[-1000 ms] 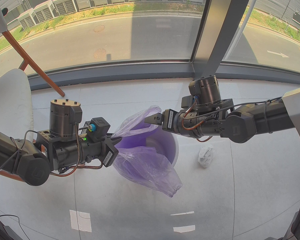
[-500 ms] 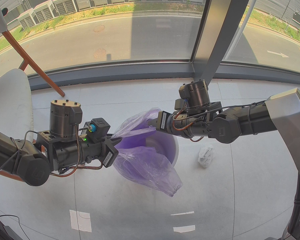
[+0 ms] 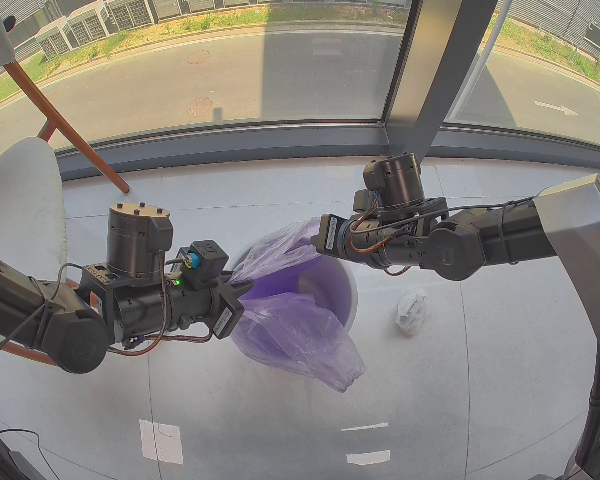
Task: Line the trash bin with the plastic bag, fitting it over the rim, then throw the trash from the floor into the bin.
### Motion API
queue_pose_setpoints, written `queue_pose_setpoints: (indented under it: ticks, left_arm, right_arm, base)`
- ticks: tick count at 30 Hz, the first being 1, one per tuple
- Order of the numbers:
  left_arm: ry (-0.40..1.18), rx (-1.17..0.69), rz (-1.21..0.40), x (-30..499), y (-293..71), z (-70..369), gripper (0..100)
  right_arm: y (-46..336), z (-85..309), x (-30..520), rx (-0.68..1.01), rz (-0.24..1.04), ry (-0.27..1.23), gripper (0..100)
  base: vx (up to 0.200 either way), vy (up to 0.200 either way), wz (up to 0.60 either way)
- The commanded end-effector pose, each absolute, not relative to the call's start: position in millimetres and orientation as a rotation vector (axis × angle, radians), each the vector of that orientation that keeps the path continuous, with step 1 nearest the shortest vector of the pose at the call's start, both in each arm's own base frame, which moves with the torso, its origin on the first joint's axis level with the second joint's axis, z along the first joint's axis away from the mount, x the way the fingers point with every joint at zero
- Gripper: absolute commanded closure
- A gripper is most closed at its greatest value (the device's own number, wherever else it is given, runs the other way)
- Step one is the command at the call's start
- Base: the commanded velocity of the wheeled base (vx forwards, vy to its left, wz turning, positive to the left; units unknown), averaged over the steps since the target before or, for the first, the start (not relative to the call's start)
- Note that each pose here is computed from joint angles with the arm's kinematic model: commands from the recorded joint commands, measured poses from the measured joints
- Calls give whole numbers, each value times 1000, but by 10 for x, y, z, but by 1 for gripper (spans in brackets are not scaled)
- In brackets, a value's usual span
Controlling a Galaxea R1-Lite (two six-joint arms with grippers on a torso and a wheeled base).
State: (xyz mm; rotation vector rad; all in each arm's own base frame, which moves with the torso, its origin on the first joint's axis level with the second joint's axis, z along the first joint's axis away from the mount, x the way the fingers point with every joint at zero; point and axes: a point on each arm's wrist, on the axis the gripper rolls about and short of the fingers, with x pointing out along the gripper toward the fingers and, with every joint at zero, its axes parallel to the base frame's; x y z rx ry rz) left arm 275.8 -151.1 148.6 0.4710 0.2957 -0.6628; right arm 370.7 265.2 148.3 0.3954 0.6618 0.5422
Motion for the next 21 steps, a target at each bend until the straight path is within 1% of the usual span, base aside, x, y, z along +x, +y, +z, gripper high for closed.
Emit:
queue_pose_setpoints:
  ticks: [1,11,16,21]
  left_arm:
    - [263,464,-676,2817,-1579,1523,0]
    - [258,381,-638,2808,-1659,1620,0]
    - [240,341,-617,2712,-1600,1761,0]
    - [263,342,-591,2595,-1524,1790,0]
  right_arm:
    - [2552,1543,3768,393,529,635,100]
    - [2394,1598,3869,400,498,607,100]
    - [2376,1598,3880,401,494,606,100]
    - [2356,1594,3902,403,489,603,100]
  base:
    - [0,0,0]
    - [0,0,0]
    - [0,0,0]
    - [0,0,0]
